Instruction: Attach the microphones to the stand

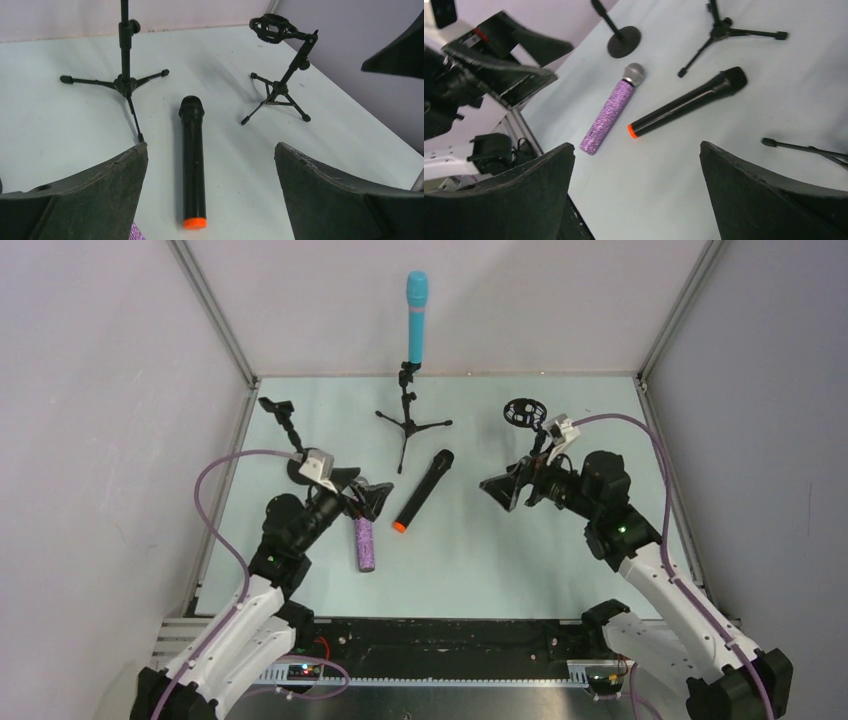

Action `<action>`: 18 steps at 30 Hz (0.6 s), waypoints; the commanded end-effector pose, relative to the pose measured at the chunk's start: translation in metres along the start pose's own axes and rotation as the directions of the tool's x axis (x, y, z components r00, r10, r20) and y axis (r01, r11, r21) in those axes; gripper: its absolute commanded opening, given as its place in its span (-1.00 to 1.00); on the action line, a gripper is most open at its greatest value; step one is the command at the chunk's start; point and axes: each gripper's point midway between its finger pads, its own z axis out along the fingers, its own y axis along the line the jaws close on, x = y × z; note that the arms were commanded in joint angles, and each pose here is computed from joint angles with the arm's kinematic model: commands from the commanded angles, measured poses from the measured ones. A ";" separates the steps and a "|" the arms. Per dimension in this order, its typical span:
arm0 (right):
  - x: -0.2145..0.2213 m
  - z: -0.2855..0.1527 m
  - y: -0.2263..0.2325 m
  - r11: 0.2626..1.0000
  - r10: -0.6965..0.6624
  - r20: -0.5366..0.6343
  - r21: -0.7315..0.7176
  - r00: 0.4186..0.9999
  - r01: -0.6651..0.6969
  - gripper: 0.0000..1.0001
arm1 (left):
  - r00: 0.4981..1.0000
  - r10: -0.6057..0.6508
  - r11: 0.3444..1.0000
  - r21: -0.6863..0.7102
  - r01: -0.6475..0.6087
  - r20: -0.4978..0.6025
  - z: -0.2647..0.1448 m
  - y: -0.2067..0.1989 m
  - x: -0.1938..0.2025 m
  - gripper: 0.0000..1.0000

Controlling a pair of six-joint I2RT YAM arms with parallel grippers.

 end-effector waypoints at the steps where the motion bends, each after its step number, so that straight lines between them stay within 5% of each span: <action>1: -0.027 -0.013 -0.015 0.996 -0.019 0.030 0.082 0.999 0.016 0.99 | 0.999 -0.040 0.999 0.004 0.040 -0.006 -0.011 -0.004 0.004 0.99; 12: -0.054 -0.047 -0.105 0.917 0.024 0.057 0.397 0.998 -0.045 0.96 | 0.992 -0.072 0.994 0.069 0.080 -0.108 -0.029 -0.029 -0.004 0.99; 18: -0.046 -0.042 -0.144 0.860 0.090 0.021 0.502 0.996 -0.088 0.94 | 0.978 0.022 0.993 0.120 0.003 -0.207 -0.041 -0.038 -0.004 0.99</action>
